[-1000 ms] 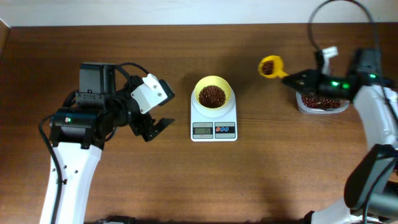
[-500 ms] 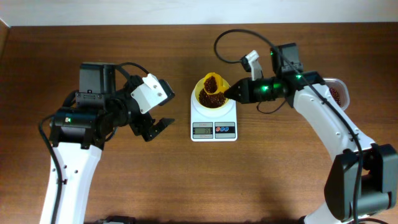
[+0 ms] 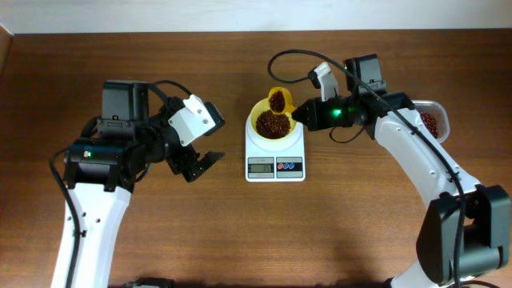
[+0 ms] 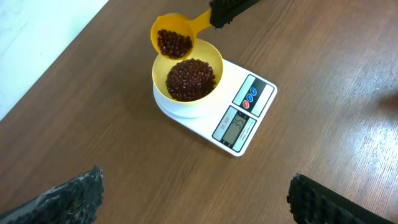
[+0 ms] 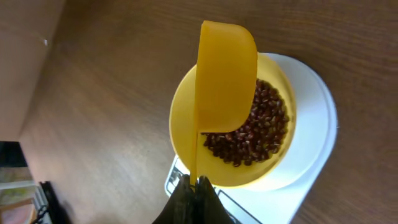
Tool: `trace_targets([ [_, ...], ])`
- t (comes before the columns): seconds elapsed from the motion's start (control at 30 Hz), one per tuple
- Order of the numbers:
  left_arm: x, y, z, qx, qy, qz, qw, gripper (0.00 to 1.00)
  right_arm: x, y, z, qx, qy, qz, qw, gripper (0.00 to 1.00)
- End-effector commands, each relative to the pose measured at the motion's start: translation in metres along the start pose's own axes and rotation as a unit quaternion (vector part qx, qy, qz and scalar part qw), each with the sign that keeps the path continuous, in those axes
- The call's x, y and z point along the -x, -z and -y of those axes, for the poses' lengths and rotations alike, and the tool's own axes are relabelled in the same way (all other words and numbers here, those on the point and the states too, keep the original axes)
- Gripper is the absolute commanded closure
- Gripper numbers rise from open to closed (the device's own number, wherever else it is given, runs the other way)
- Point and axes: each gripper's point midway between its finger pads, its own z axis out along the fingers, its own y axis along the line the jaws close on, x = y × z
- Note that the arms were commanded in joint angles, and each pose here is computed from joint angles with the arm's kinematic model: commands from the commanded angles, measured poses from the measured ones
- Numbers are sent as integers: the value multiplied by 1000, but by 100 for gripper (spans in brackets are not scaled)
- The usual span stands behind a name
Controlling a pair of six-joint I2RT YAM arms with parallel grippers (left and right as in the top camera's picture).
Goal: Scoop item into bowl and weigh 50g on scale
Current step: 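Carry the filled scoop with the right gripper over the yellow bowl, then tilt the scoop with the right gripper to pour beans into the bowl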
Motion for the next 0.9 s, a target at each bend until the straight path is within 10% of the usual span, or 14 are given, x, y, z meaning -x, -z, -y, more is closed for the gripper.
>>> trace_targets([
  [0.0,6,5,-1,6,-2,7,1000,1,5,3,-2,-8,25,9,1000,96],
  [0.87,6,5,-1,6,-1,7,1000,1,-7,4,13,-52,44,-17,998,96],
])
